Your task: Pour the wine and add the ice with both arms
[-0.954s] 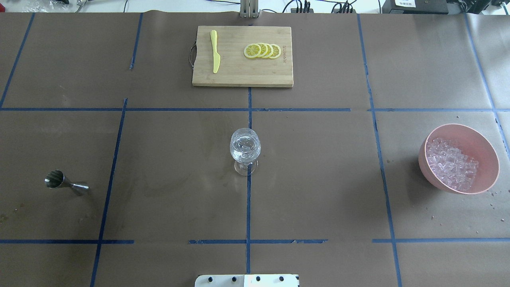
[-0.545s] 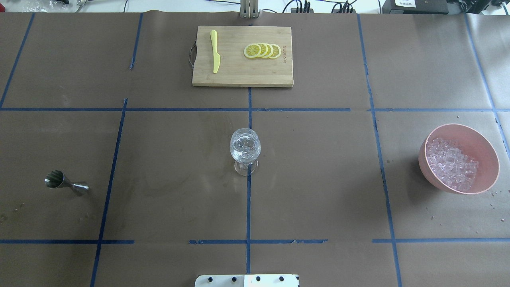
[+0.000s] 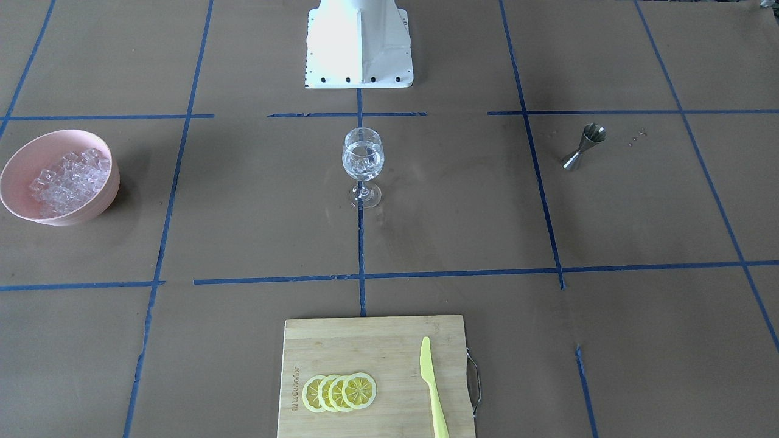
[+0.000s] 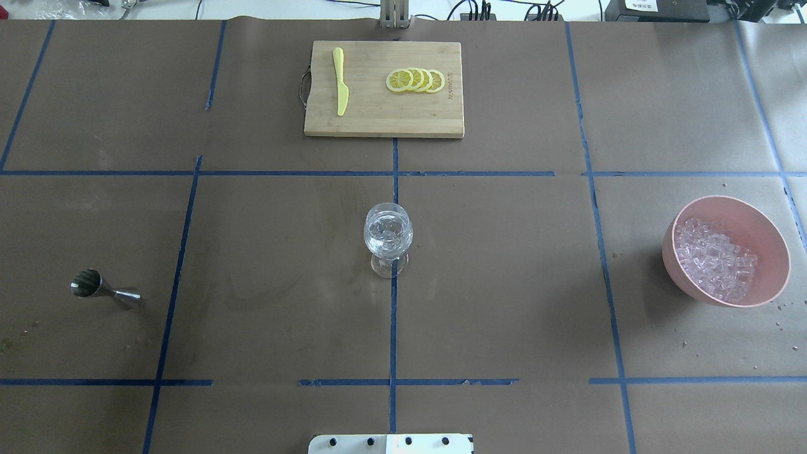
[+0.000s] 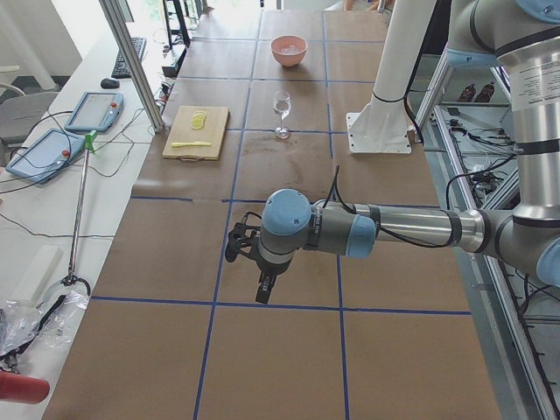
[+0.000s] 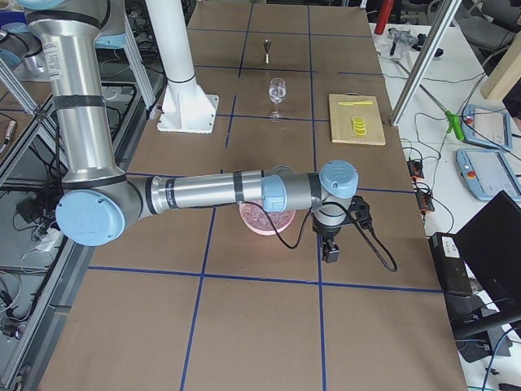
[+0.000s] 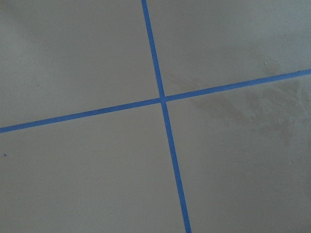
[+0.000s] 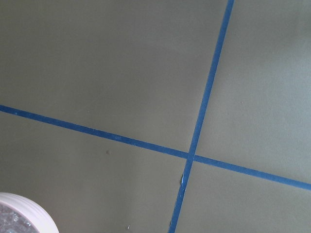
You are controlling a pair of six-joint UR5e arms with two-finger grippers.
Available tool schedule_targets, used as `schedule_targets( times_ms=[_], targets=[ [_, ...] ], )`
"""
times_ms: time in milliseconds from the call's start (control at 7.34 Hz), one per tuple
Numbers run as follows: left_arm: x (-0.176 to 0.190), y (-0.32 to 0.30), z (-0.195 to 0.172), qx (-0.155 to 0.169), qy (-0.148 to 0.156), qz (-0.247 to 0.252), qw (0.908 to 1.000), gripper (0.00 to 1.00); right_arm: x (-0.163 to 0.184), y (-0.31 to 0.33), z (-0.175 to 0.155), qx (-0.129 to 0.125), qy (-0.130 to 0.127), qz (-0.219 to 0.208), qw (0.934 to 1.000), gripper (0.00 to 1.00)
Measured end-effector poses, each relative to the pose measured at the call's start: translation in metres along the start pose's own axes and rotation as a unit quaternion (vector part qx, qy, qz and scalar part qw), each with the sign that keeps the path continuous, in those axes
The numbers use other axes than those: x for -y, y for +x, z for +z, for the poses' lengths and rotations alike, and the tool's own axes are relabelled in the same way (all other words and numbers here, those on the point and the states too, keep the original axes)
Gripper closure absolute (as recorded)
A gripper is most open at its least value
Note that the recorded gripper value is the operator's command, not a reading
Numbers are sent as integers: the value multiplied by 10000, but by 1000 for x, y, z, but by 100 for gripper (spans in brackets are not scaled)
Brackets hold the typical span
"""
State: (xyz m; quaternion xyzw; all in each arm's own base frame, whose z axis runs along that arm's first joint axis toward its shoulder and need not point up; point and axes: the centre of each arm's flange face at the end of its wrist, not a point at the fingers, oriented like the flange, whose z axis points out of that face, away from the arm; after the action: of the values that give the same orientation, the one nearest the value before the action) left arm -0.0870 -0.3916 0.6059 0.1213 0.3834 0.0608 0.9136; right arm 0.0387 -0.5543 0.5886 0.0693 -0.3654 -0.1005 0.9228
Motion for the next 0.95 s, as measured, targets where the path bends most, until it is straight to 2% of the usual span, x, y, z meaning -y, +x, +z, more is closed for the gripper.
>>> schedule_targets(
  times_ms=[545,817,954],
  targets=[
    [7,27,-5,4,22,360,9993,0,0,-1,0,3,6,-1,10000,0],
    [11,34,4,26,-137,536,9985,0,0,0,0,1,3,-3,10000,0],
    [16,32,4,174,-302,667,9972,0,0,0,0,1,2,-3,10000,0]
  ],
)
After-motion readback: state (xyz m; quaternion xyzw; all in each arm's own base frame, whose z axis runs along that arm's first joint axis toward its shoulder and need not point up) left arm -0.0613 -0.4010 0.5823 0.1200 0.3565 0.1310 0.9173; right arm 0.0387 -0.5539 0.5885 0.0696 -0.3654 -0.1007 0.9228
